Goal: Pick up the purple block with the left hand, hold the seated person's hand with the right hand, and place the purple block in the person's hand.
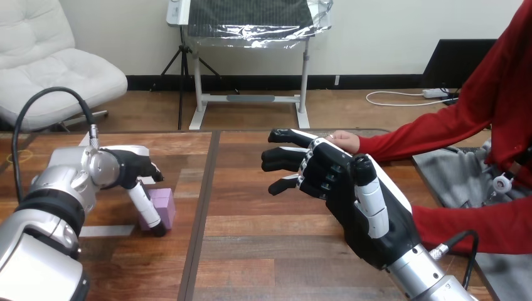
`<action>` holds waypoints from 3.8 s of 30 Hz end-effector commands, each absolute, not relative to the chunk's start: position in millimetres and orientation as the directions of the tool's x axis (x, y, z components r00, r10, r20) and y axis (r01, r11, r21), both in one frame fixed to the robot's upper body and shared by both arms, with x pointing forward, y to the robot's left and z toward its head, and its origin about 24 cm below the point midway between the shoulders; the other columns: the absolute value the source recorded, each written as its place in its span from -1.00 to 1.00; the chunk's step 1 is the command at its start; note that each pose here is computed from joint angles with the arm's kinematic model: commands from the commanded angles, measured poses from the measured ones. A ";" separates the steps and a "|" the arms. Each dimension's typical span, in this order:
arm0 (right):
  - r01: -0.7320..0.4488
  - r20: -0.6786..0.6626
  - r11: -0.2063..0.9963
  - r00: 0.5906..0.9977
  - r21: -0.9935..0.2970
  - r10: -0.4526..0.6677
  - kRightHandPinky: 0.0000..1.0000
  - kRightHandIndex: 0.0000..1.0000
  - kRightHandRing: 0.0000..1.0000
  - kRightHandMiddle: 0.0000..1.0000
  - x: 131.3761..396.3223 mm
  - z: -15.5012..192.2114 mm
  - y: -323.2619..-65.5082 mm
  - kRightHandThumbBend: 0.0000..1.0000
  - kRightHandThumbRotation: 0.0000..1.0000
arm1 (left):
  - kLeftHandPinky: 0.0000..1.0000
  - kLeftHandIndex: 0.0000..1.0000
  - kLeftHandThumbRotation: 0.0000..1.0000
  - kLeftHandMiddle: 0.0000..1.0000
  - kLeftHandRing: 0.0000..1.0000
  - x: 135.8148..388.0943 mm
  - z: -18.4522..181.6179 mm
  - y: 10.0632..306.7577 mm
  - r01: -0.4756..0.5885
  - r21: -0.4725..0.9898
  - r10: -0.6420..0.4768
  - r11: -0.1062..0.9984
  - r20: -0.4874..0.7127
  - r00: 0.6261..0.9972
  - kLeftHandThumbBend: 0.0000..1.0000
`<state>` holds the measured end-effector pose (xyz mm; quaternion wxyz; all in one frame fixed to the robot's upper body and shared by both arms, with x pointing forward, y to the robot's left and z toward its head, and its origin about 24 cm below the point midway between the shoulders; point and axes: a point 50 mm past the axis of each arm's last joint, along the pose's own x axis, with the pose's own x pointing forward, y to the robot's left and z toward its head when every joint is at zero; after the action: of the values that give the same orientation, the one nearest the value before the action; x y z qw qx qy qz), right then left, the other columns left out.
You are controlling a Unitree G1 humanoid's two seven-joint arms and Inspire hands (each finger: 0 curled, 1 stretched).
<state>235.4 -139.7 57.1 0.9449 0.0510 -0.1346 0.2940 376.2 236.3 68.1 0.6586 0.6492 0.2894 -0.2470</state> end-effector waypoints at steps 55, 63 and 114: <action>-0.561 0.364 0.825 0.756 -0.067 0.544 0.22 0.60 0.46 0.47 243.6 70.5 -142.5 0.69 1.00 | 0.59 0.68 -0.72 0.90 0.86 388.5 94.1 226.9 0.659 0.742 -0.041 0.125 -0.660 0.751 0.94; -0.556 0.371 0.828 0.756 -0.072 0.539 0.22 0.59 0.45 0.47 243.5 70.2 -142.6 0.68 1.00 | 0.55 0.65 -0.77 0.82 0.77 387.8 92.8 227.7 0.645 0.753 -0.050 0.129 -0.645 0.762 0.79; -0.531 0.384 0.843 0.762 -0.091 0.521 0.26 0.59 0.44 0.49 241.4 73.4 -147.9 0.51 1.00 | 0.28 0.38 -1.00 0.50 0.43 384.3 80.8 224.1 0.625 0.780 -0.050 0.040 -0.623 0.781 0.74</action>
<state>233.7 -146.0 56.4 0.9460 0.0247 -0.1610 0.2804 378.0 229.1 69.6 0.6914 0.6338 0.2363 -0.2537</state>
